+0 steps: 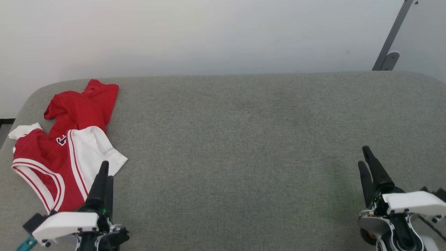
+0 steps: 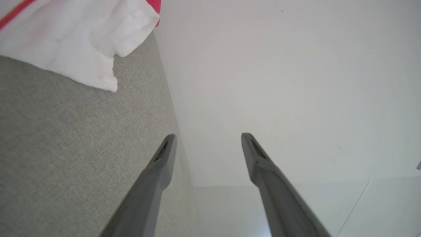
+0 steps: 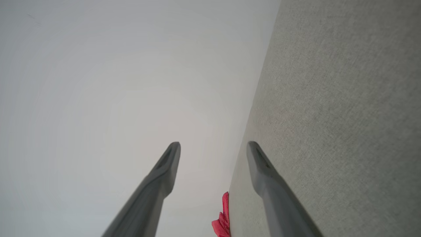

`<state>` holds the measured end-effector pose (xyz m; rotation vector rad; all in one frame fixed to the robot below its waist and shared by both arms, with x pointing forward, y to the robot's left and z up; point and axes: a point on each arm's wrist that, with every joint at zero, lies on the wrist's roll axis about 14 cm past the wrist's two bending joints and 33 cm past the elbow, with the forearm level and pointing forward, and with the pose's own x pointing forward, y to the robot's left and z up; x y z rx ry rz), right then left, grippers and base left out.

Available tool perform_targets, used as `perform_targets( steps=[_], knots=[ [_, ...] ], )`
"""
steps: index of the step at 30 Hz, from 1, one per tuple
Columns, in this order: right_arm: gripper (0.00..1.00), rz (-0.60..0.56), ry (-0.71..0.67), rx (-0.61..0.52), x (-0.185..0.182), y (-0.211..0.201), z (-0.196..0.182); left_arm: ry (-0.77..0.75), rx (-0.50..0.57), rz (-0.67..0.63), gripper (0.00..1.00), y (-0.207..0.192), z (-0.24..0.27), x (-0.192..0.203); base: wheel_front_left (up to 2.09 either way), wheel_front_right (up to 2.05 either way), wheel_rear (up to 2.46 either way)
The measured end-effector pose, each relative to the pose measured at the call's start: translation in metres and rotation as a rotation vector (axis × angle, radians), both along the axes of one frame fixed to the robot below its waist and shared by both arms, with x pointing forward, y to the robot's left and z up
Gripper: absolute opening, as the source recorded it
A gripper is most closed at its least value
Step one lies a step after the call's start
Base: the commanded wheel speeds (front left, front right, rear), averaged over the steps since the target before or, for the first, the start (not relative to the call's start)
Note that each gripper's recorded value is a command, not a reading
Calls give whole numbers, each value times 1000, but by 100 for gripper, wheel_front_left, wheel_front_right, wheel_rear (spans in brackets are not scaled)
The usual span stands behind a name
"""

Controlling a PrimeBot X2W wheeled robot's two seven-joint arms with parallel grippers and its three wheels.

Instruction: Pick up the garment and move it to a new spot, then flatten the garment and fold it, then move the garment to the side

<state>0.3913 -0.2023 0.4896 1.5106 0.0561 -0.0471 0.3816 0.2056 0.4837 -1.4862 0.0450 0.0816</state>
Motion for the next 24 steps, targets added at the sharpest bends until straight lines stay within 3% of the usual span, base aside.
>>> perform_targets(
  steps=[24],
  knots=[
    [100,84,-69,-550,28,0,28,-17,527,5,100,17,18,12,0,0,0]
  ],
)
